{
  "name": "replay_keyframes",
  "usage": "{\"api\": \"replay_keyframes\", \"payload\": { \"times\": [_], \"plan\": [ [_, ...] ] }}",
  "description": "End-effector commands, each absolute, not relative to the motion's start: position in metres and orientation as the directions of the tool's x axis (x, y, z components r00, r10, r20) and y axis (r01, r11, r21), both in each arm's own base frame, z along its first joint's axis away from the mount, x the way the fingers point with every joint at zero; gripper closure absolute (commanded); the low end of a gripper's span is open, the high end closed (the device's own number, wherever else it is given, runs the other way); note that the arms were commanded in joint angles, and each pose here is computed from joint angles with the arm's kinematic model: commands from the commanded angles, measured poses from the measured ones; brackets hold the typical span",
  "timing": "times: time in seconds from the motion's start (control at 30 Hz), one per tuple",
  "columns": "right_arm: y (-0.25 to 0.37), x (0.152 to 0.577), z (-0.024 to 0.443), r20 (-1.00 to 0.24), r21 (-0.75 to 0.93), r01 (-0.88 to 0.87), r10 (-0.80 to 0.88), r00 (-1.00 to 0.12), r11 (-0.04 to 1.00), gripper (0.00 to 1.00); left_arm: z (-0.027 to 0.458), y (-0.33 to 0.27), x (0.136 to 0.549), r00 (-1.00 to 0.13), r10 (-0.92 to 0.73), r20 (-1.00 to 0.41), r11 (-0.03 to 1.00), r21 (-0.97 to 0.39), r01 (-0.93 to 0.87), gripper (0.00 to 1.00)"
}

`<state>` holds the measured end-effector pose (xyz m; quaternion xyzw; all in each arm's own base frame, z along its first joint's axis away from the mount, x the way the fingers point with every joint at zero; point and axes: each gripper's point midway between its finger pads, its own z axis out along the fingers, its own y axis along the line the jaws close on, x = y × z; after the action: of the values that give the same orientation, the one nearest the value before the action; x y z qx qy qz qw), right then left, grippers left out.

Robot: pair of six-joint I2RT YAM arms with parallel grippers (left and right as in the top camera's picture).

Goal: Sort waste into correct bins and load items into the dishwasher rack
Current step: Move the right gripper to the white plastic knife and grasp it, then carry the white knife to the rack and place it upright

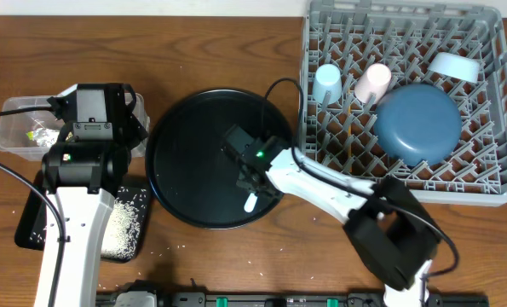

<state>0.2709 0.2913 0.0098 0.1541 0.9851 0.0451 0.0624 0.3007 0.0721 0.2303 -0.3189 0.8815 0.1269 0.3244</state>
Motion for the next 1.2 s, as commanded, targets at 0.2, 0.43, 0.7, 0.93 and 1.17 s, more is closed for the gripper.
{"api": "replay_keyframes", "payload": {
  "times": [0.2, 0.43, 0.7, 0.93, 1.17],
  "plan": [
    [0.293, 0.267, -0.013, -0.098, 0.077, 0.33, 0.337, -0.936, 0.941, 0.76, 0.231, 0.074, 0.3, -0.574, -0.493, -0.654, 0.752, 0.012, -0.659, 0.02],
    [0.294, 0.269, -0.012, -0.104, 0.082, 0.3, 0.308, -0.946, 0.95, 0.99, 0.231, 0.074, 0.3, -0.574, -0.493, -0.654, 0.752, 0.012, -0.659, 0.02],
    [0.307, 0.281, 0.011, -0.148, 0.12, 0.161, 0.178, -0.973, 0.98, 0.99, 0.23, 0.074, 0.3, -0.574, -0.493, -0.654, 0.752, 0.012, -0.659, 0.02],
    [0.308, 0.301, 0.066, -0.269, 0.133, 0.051, 0.086, -0.959, 0.99, 0.99, 0.23, 0.074, 0.3, -0.574, -0.493, -0.654, 0.752, 0.012, -0.659, 0.02],
    [0.307, 0.309, 0.099, -0.326, 0.177, 0.003, 0.061, -0.943, 0.984, 0.99, 0.231, 0.074, 0.3, -0.574, -0.493, -0.654, 0.752, 0.012, -0.659, 0.02]
  ]
}}
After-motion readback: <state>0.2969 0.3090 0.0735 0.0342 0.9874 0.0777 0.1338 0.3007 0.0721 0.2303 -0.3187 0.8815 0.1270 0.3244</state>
